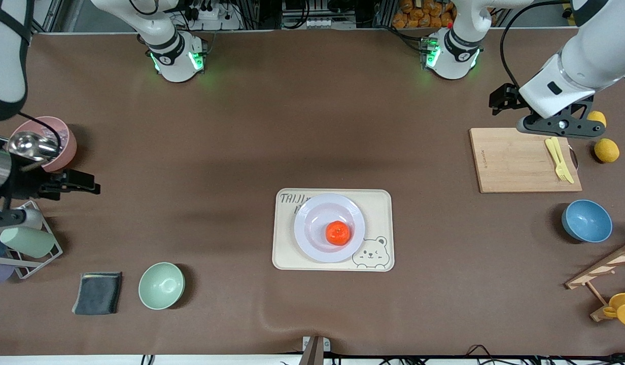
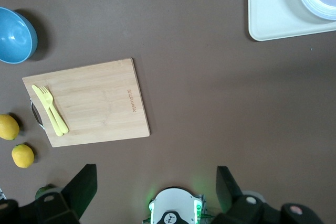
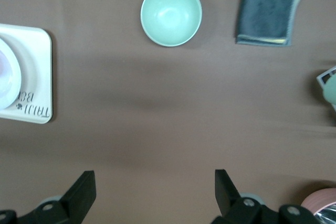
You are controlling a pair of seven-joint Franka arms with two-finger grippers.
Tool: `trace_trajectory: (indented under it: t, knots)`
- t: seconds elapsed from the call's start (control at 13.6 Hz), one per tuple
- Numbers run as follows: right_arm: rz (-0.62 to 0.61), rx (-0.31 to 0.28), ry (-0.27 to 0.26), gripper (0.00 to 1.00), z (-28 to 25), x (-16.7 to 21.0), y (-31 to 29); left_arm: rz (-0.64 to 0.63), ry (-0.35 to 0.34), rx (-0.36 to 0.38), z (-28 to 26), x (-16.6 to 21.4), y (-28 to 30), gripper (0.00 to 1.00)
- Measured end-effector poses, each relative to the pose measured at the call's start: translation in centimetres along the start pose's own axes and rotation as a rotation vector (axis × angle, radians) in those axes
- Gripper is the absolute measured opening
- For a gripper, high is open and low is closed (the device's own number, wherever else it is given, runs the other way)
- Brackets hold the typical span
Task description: Place orange and plate with both arms
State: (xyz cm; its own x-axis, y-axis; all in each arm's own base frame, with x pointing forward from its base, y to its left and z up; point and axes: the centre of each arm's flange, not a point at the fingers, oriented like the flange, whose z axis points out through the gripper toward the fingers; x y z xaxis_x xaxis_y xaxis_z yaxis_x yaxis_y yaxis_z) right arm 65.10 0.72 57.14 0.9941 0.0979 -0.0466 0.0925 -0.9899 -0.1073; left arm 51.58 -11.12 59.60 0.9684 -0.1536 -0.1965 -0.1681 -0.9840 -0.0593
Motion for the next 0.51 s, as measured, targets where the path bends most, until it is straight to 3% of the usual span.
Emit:
trace_trajectory:
  t: [0.15, 0.37, 0.51]
  knots:
    - [0.014, -0.010, 0.044, 1.00, -0.4, -2.6, 0.5, 0.000, 0.000, 0.002, 0.0, 0.0, 0.6, 1.00]
    - [0.018, -0.024, 0.051, 1.00, -0.9, -5.6, 0.7, -0.003, 0.000, 0.002, 0.0, 0.0, 0.6, 1.00]
    - [0.016, -0.068, 0.063, 1.00, -1.7, -6.8, 0.4, -0.005, 0.000, 0.002, 0.0, 0.0, 0.5, 1.00]
